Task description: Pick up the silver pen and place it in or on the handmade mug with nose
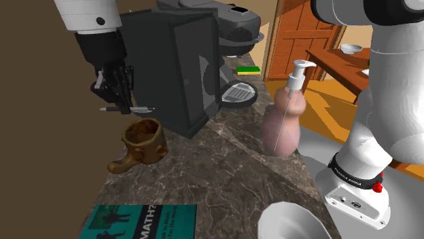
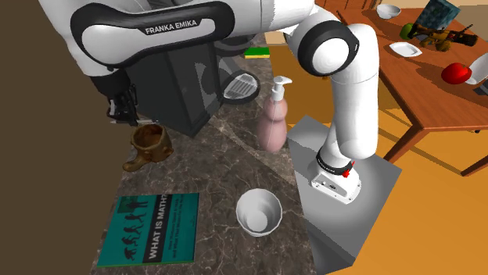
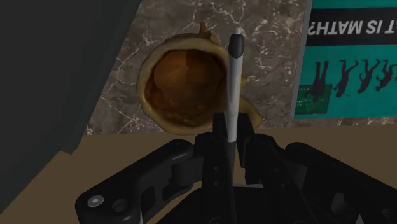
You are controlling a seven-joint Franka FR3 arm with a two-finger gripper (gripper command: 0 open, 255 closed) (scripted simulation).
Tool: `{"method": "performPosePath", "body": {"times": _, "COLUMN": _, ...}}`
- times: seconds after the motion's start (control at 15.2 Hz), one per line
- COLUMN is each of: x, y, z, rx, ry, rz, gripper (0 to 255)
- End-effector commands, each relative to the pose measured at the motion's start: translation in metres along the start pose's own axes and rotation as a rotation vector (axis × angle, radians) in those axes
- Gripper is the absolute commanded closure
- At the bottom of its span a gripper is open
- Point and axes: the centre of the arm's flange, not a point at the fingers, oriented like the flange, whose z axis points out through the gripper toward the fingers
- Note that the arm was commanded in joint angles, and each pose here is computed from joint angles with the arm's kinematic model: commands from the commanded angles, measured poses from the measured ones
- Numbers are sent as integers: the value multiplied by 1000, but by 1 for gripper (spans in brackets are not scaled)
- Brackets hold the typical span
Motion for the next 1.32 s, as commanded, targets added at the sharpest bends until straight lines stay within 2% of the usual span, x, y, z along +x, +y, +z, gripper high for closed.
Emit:
{"method": "performPosePath", "body": {"times": 0.0, "x": 17, "y": -1, "z": 4, "rx": 1, "ry": 7, "rz": -25, "gripper": 255}}
{"method": "performPosePath", "body": {"times": 0.99, "x": 17, "y": 5, "z": 83, "rx": 1, "ry": 7, "rz": -25, "gripper": 255}}
{"method": "performPosePath", "body": {"times": 1.25, "x": 17, "y": 5, "z": 83, "rx": 1, "ry": 7, "rz": -25, "gripper": 255}}
